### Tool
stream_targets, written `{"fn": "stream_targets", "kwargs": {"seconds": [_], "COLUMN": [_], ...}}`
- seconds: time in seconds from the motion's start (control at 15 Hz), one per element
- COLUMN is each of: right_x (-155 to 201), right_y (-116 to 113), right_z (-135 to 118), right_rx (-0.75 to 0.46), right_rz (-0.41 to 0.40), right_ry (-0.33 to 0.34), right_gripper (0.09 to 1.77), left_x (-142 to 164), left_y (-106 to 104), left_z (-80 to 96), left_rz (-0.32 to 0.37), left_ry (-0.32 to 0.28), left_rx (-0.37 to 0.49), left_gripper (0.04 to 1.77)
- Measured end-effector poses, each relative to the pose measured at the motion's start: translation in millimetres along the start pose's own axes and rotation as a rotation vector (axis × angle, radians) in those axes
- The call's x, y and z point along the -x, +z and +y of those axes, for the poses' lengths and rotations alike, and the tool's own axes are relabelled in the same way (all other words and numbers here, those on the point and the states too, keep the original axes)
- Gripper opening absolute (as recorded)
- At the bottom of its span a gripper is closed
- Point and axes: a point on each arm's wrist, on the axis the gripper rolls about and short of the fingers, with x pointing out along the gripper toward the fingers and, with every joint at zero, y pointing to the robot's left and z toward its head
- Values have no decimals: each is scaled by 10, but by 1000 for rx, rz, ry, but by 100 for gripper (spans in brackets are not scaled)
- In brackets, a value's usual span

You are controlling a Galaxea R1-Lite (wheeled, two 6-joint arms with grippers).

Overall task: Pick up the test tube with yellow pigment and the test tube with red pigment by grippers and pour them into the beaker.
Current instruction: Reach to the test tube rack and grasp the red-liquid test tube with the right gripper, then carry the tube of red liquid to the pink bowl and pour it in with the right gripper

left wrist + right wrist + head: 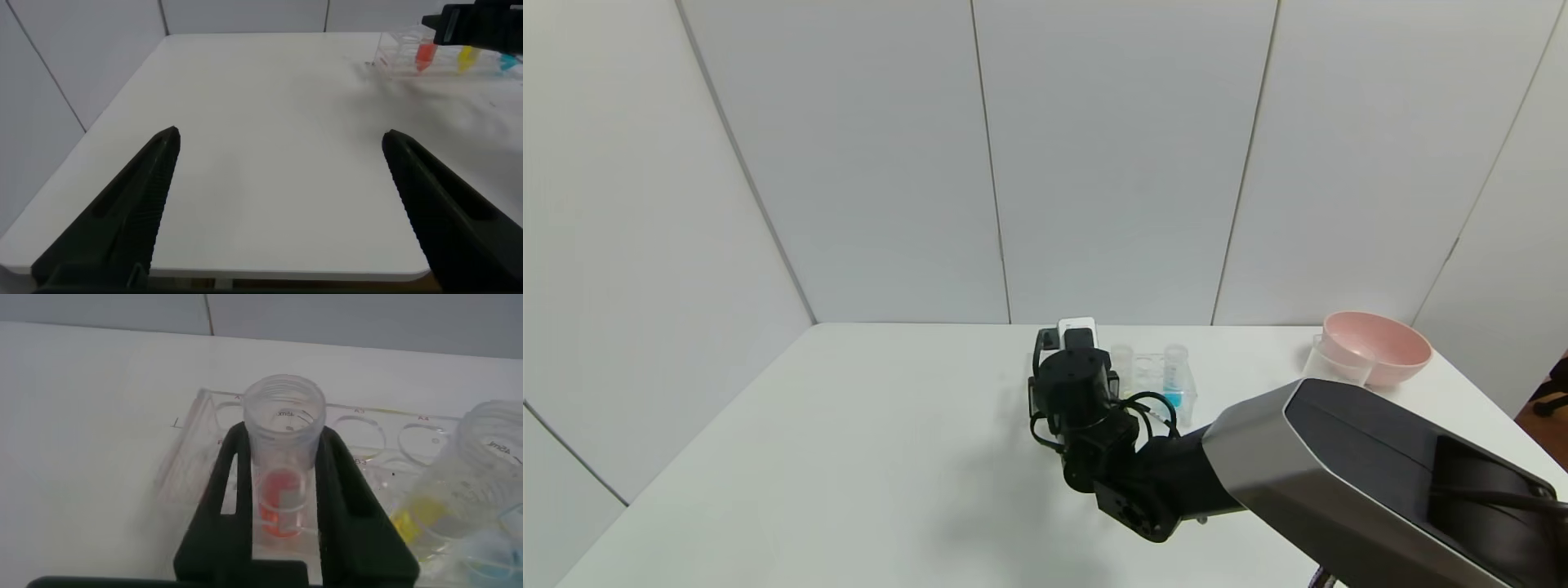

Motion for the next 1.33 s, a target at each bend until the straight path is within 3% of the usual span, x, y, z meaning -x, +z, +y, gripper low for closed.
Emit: {"fn": "stream_targets", "kwargs": {"seconds": [0.33, 0.6, 1.0, 1.33], "right_x": [8, 58, 281, 432], "right_y": [39, 220, 838, 1283], "right_z": [2, -14, -69, -442], "right_rx": [-4, -10, -60, -82], "right_rz": [-6, -15, -79, -137], "right_ry": [2, 8, 48, -10], "right_gripper": [51, 51, 51, 51], "left_x": [0, 0, 0, 0], "left_y": [0, 0, 0, 0], "left_z": [0, 0, 0, 0], "left_rz": [0, 0, 0, 0], "left_ry": [0, 0, 0, 0], "left_rx": [0, 0, 0, 0], "left_gripper": [176, 176, 176, 176]}}
